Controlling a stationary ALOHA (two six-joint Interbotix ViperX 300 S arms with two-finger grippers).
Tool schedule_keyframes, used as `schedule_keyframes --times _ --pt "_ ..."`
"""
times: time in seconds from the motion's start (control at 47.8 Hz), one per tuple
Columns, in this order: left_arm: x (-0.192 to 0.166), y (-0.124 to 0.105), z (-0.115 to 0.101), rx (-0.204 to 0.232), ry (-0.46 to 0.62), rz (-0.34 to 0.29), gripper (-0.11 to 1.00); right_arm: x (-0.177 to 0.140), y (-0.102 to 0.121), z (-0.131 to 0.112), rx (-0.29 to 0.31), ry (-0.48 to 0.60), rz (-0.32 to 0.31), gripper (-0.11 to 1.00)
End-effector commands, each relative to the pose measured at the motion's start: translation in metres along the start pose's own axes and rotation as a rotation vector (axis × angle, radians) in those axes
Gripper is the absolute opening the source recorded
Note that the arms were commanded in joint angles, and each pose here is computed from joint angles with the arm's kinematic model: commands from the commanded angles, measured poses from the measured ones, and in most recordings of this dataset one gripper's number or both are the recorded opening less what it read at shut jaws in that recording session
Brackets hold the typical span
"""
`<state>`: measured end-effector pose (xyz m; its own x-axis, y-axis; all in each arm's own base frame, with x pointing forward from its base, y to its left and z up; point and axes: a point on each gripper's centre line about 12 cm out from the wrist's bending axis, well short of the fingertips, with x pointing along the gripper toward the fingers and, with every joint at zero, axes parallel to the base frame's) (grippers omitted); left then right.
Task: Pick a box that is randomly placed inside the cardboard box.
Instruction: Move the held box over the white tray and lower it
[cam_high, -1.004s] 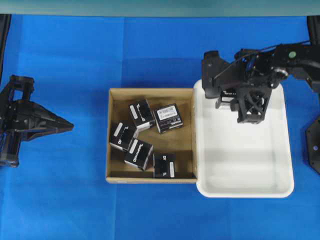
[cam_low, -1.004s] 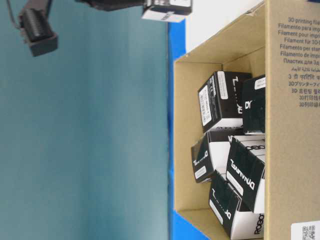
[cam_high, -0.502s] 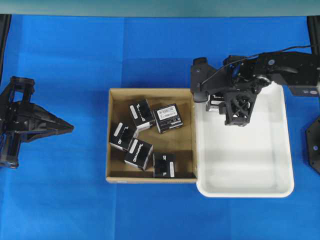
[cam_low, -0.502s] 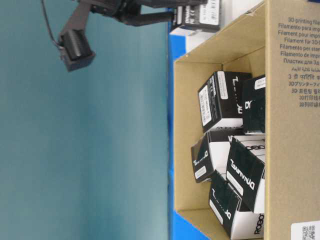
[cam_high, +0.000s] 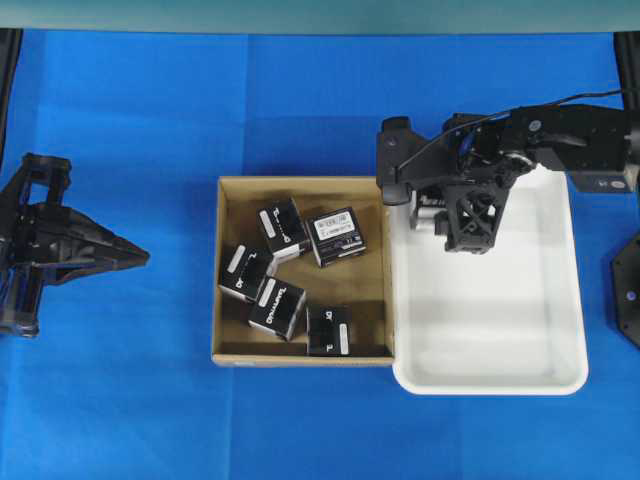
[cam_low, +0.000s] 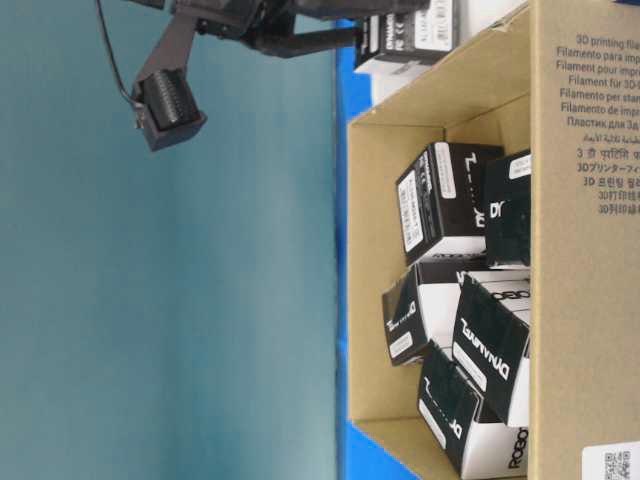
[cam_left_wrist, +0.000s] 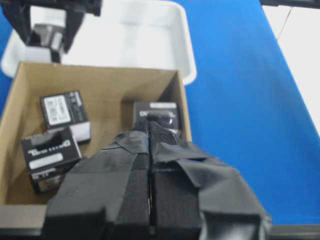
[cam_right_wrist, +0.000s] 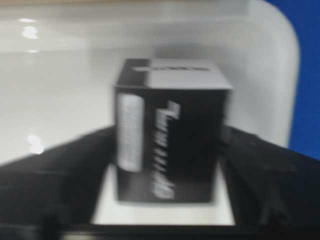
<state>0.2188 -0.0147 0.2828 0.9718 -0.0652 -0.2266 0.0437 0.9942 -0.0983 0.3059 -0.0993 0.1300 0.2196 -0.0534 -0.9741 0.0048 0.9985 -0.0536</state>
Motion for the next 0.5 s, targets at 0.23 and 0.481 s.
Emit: schedule_keyframes --times 0.23,0.481 --pt "0.001 -0.002 0.014 0.002 -0.036 -0.005 -0.07 -0.001 0.001 0.008 0.016 -0.04 -0.009 0.99" --pt "0.0 -0.002 0.014 0.003 -0.041 -0.006 -0.07 -0.044 -0.004 0.011 0.077 -0.092 -0.025 0.99"
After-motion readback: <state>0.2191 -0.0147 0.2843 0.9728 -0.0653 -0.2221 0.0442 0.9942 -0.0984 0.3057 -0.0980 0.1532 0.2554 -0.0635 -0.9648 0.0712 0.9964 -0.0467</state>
